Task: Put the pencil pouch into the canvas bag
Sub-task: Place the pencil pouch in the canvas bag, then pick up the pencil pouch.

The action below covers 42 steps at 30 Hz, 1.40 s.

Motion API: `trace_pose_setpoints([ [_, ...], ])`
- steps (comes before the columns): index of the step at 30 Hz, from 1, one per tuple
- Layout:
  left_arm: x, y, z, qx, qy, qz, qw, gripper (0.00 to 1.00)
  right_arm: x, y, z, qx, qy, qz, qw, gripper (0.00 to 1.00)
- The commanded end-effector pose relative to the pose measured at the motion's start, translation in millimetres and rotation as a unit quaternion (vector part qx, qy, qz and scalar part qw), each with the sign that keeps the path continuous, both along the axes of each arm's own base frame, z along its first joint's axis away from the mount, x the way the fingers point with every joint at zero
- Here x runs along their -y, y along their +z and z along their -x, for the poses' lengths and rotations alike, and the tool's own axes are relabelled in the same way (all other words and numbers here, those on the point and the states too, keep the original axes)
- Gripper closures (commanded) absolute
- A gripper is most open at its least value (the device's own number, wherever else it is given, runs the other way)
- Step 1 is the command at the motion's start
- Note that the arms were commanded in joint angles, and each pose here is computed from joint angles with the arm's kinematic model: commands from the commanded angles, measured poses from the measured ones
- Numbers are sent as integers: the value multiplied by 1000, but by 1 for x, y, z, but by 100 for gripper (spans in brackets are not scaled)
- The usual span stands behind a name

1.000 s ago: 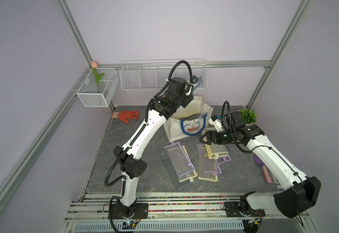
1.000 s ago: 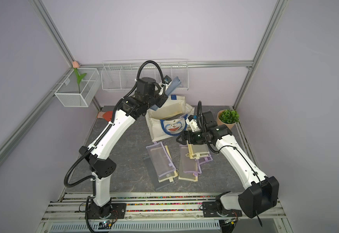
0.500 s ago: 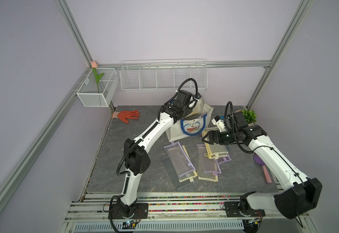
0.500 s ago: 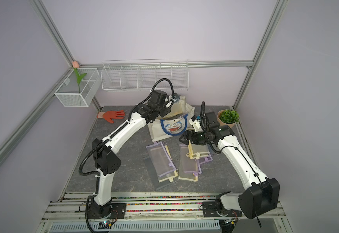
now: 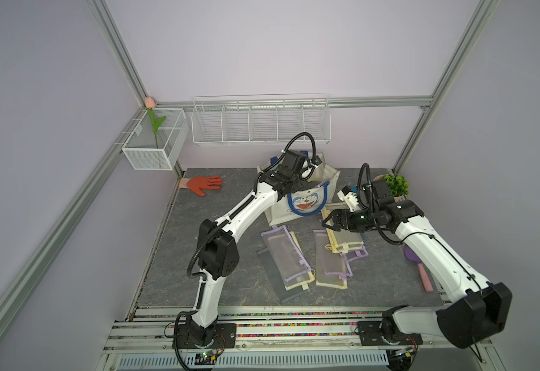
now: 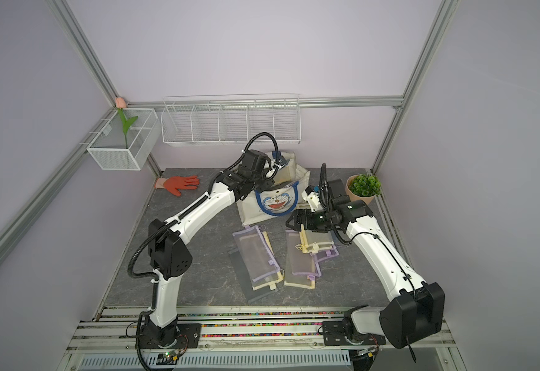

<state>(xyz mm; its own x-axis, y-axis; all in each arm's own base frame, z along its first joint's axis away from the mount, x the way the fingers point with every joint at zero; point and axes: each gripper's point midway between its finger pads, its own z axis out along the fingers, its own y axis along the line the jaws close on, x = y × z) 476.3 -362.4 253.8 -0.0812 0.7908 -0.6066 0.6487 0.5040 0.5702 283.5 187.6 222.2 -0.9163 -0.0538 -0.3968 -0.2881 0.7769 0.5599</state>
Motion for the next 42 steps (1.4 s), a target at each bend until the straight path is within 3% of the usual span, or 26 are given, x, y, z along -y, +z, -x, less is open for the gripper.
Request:
trace_pose_setpoints([
  [1,1,7,8,1,-15,10,1000,100,-1,1,0,2,-1,-10,1000,6],
  [7,1,0,8,-4,-14,8,1000,100,-2,-3,0,-4,-3,-13,1000,6],
  [14,8,30,20,-6,-30,61,998,100,-1,-2,0,-2,-3,-12,1000,6],
  [21,0,41,36,-2,-39,67,997,100,-1,-5,0,-5,-4,-13,1000,6],
  [27,0,23,34,-15,-38,47,998,100,-2,-7,-1,-8,-4,-14,1000,6],
  [37,8,-2,3,-19,-4,28,999,100,0,0,1,3,-2,-8,1000,6],
  [38,7,-1,3,-20,1,33,999,98,1,0,1,3,-3,-7,1000,6],
  [42,5,17,8,-24,13,66,997,72,1,2,-1,6,-3,-6,1000,6],
])
